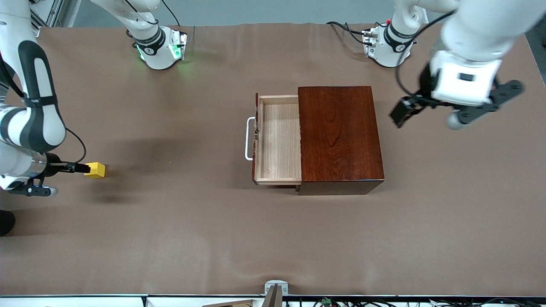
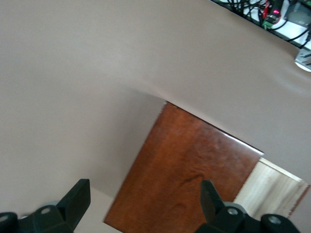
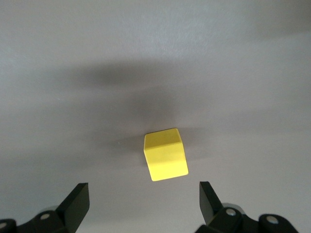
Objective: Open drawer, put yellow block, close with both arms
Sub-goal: 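Retract the left gripper while the right gripper reaches the yellow cube, then close the right gripper on the yellow cube and lift it, then carry the cube with the right gripper over the open drawer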
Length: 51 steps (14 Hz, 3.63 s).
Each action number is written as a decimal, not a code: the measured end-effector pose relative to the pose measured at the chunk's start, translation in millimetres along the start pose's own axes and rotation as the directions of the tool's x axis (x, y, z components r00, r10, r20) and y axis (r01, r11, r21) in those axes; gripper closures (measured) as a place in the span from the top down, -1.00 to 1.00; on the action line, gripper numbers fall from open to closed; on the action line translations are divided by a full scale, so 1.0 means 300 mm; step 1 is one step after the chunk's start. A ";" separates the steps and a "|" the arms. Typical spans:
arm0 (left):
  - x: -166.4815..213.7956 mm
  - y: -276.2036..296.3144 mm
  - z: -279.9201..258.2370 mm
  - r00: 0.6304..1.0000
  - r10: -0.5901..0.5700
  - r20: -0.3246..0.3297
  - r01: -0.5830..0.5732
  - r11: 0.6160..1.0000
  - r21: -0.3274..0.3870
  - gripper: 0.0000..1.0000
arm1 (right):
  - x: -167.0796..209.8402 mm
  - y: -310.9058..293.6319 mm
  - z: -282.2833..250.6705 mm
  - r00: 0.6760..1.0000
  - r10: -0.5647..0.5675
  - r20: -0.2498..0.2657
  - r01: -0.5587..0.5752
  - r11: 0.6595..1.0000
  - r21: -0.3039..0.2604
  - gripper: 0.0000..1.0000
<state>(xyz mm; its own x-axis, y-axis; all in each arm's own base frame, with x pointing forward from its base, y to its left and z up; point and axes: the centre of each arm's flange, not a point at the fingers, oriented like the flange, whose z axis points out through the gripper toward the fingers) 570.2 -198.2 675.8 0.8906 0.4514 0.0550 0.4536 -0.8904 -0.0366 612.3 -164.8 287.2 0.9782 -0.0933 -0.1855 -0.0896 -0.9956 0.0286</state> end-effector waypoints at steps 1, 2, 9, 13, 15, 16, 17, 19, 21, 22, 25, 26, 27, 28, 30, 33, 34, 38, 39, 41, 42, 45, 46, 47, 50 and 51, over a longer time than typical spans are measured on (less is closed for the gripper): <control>0.033 -0.061 0.002 1.000 0.013 0.008 -0.013 1.000 0.005 1.00 | -0.003 0.001 0.040 1.000 -0.001 -0.004 0.001 1.000 -0.001 1.00; 0.063 -0.124 0.005 0.999 0.028 0.017 -0.028 1.000 0.009 1.00 | -0.009 0.006 0.077 1.000 -0.004 -0.013 0.004 1.000 -0.001 1.00; 0.137 -0.455 0.038 0.991 0.117 0.062 -0.118 0.993 0.011 1.00 | -0.043 0.127 0.257 0.997 -0.063 -0.033 0.063 0.998 0.004 1.00; 0.185 -0.571 0.079 0.979 0.191 0.064 -0.192 0.981 0.001 1.00 | -0.054 0.097 0.309 0.998 -0.059 -0.022 0.060 0.998 0.031 1.00; 0.215 -0.621 0.087 0.970 0.236 0.058 -0.236 0.972 -0.004 1.00 | -0.056 0.093 0.313 0.998 -0.063 -0.021 0.063 0.997 0.034 0.85; 0.223 -0.635 0.089 0.966 0.251 0.055 -0.251 0.968 -0.006 1.00 | -0.057 0.093 0.315 0.997 -0.078 -0.022 0.079 0.996 0.033 0.61; 0.226 -0.639 0.091 0.965 0.257 0.055 -0.257 0.966 -0.007 1.00 | -0.056 0.093 0.314 0.994 -0.104 -0.024 0.105 0.994 0.033 0.42; 0.224 -0.635 0.093 0.963 0.264 0.056 -0.264 0.964 -0.007 1.00 | -0.054 0.098 0.307 0.990 -0.136 -0.031 0.137 0.990 0.030 0.11; 0.222 -0.631 0.094 0.958 0.280 0.056 -0.280 0.960 -0.008 1.00 | -0.050 0.096 0.294 0.989 -0.145 -0.026 0.146 0.989 0.033 0.11; 0.222 -0.631 0.094 0.954 0.295 0.055 -0.295 0.956 -0.009 1.00 | -0.048 0.088 0.280 0.989 -0.150 -0.011 0.150 0.988 0.040 0.11; 0.223 -0.630 0.093 0.949 0.311 0.053 -0.311 0.950 -0.010 1.00 | -0.026 0.069 0.186 0.986 -0.163 0.021 0.162 0.985 0.056 0.11; 0.223 -0.629 0.093 0.949 0.311 0.052 -0.311 0.950 -0.010 1.00 | -0.021 0.069 0.152 0.986 -0.164 0.020 0.162 0.985 0.058 0.11; 0.224 -0.629 0.093 0.949 0.311 0.051 -0.311 0.950 -0.010 1.00 | -0.019 0.067 0.126 0.987 -0.162 0.017 0.161 0.985 0.063 0.11; 0.224 -0.629 0.093 0.949 0.311 0.050 -0.311 0.950 -0.010 1.00 | -0.019 0.058 0.105 0.987 -0.160 0.012 0.158 0.985 0.074 0.11; 0.225 -0.628 0.089 0.949 0.311 0.045 -0.311 0.950 -0.011 1.00 | -0.024 0.023 0.070 0.988 -0.153 0.017 0.150 0.983 0.104 0.11; 0.226 -0.628 0.079 0.950 0.311 0.035 -0.311 0.950 -0.013 1.00 | -0.023 -0.080 -0.018 0.992 -0.109 0.063 0.101 0.988 0.117 0.11; 0.226 -0.625 0.080 0.949 0.313 0.036 -0.313 0.950 -0.013 1.00 | -0.022 -0.125 -0.057 0.993 -0.088 0.079 0.078 0.990 0.120 0.11; 0.212 -0.580 0.089 0.941 0.337 0.038 -0.337 0.942 -0.013 1.00 | -0.034 -0.293 -0.177 0.993 -0.004 0.115 -0.012 0.990 0.138 0.11; 0.210 -0.570 0.091 0.939 0.342 0.039 -0.341 0.940 -0.012 1.00 | -0.040 -0.335 -0.195 0.992 0.019 0.123 -0.036 0.990 0.135 0.11; 0.202 -0.553 0.091 0.935 0.351 0.038 -0.351 0.936 -0.013 1.00 | -0.057 -0.444 -0.234 0.987 0.082 0.138 -0.099 0.988 0.121 0.11; 0.200 -0.548 0.087 0.934 0.354 0.035 -0.354 0.935 -0.013 1.00 | -0.072 -0.513 -0.256 0.981 0.123 0.148 -0.140 0.983 0.115 0.11; 0.193 -0.536 0.077 0.932 0.361 0.029 -0.361 0.932 -0.015 1.00 | -0.129 -0.744 -0.322 0.955 0.246 0.166 -0.264 0.960 0.094 0.11; 0.189 -0.530 0.075 0.931 0.365 0.028 -0.365 0.931 -0.015 1.00 | -0.147 -0.809 -0.341 0.947 0.277 0.165 -0.294 0.952 0.089 0.11; 0.186 -0.525 0.073 0.929 0.368 0.027 -0.368 0.930 -0.015 1.00 | -0.165 -0.867 -0.356 0.937 0.309 0.164 -0.325 0.942 0.081 0.11; 0.173 -0.503 0.072 0.924 0.381 0.027 -0.381 0.924 -0.016 1.00 | -0.221 -1.044 -0.383 0.903 0.398 0.160 -0.411 0.910 0.057 0.11; 0.165 -0.490 0.073 0.921 0.389 0.028 -0.389 0.921 -0.016 1.00 | -0.240 -1.105 -0.392 0.892 0.421 0.163 -0.435 0.899 0.058 0.11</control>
<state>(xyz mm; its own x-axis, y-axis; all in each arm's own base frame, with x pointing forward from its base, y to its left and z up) 548.2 -43.9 662.1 0.9975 0.0706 0.0080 0.0709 -0.9967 -0.0388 593.5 173.4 406.7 0.8046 -0.5041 -0.3138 -0.5164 -0.8549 0.0495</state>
